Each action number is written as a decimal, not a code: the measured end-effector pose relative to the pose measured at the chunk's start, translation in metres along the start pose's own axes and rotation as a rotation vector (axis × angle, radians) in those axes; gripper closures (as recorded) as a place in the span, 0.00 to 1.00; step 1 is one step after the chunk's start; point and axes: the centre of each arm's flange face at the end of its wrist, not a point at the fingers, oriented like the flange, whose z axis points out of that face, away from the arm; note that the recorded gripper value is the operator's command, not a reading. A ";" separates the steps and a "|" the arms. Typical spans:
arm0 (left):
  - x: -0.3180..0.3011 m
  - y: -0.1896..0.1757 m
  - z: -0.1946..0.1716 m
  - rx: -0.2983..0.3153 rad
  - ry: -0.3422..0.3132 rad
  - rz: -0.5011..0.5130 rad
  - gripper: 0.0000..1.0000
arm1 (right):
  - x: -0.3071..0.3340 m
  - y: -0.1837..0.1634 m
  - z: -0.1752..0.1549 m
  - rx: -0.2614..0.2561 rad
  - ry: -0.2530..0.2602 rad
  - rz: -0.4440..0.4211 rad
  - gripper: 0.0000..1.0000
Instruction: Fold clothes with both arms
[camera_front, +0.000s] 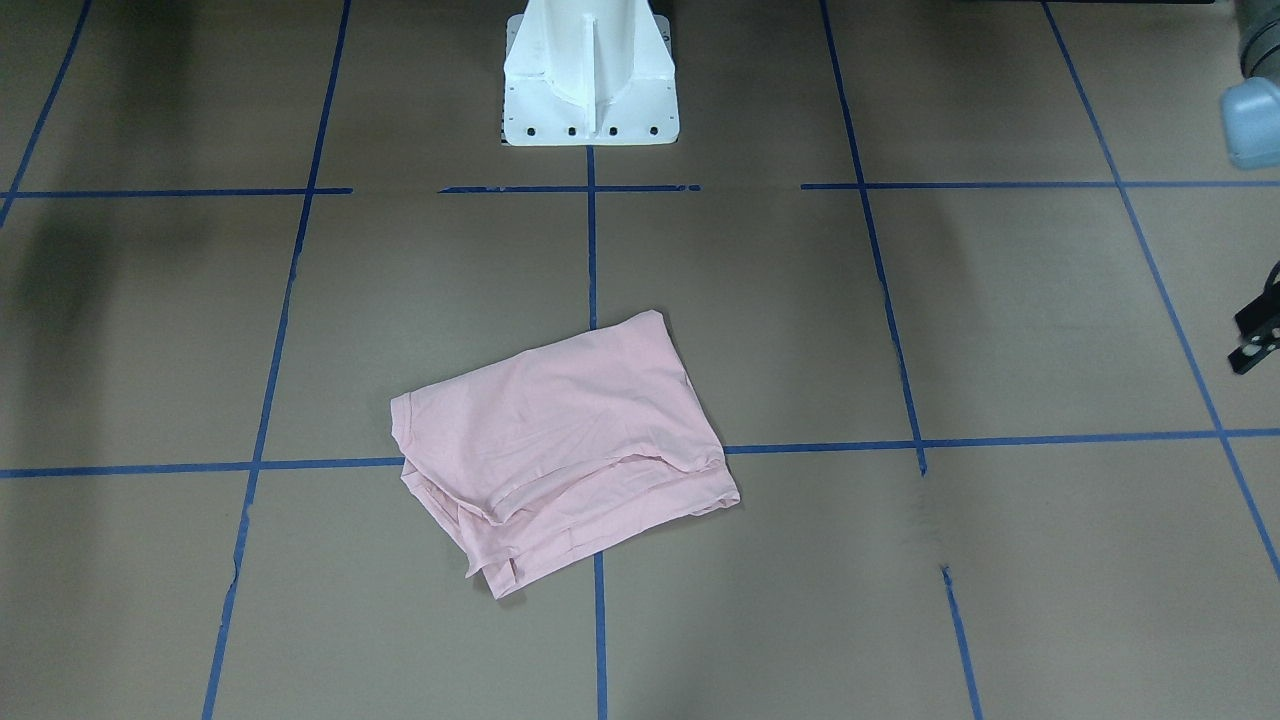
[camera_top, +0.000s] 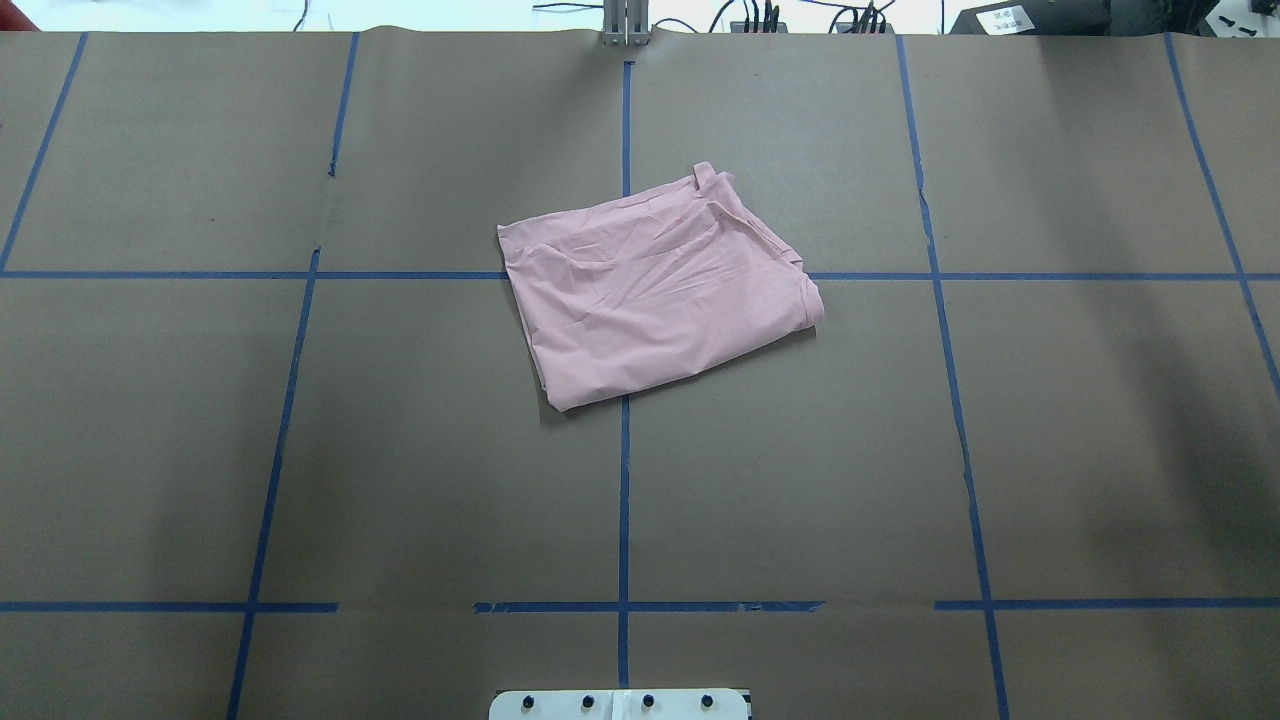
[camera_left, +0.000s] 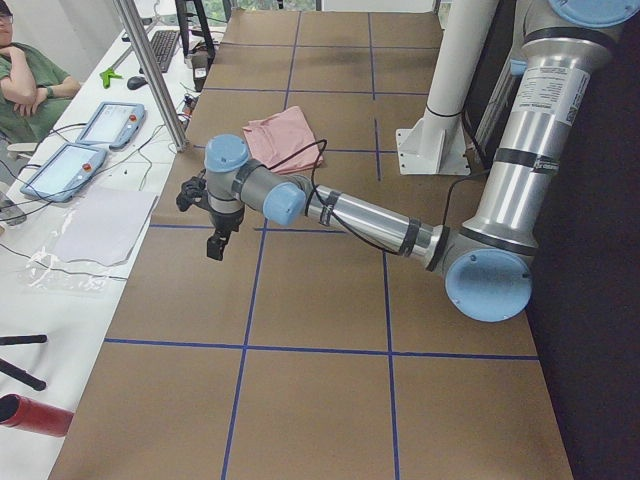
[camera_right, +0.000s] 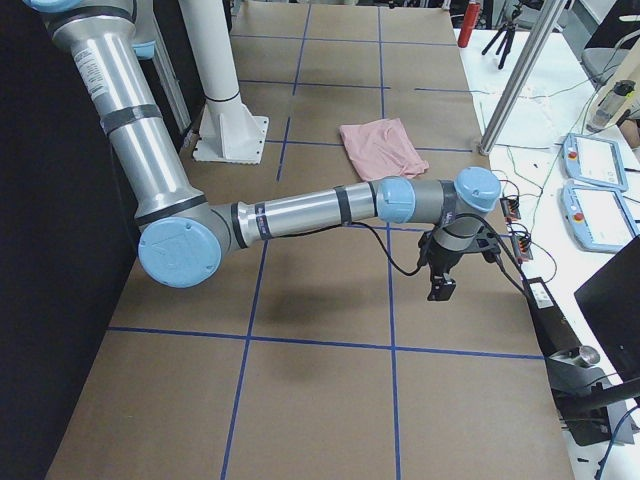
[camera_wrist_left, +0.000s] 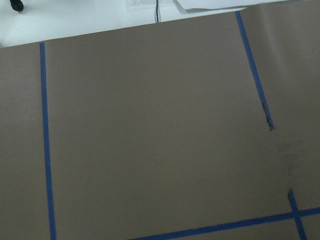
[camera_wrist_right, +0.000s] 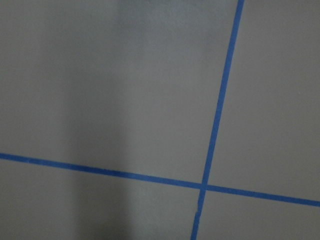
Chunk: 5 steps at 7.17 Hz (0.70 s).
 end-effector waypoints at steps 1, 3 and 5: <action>-0.022 0.033 0.002 -0.019 -0.002 0.070 0.00 | 0.015 0.023 0.007 -0.015 -0.016 -0.010 0.00; -0.044 0.073 0.011 -0.047 -0.011 0.095 0.00 | 0.021 0.040 0.012 0.049 -0.027 -0.067 0.00; -0.059 0.090 0.025 -0.078 -0.020 0.077 0.00 | 0.031 0.057 0.026 0.066 -0.024 -0.077 0.00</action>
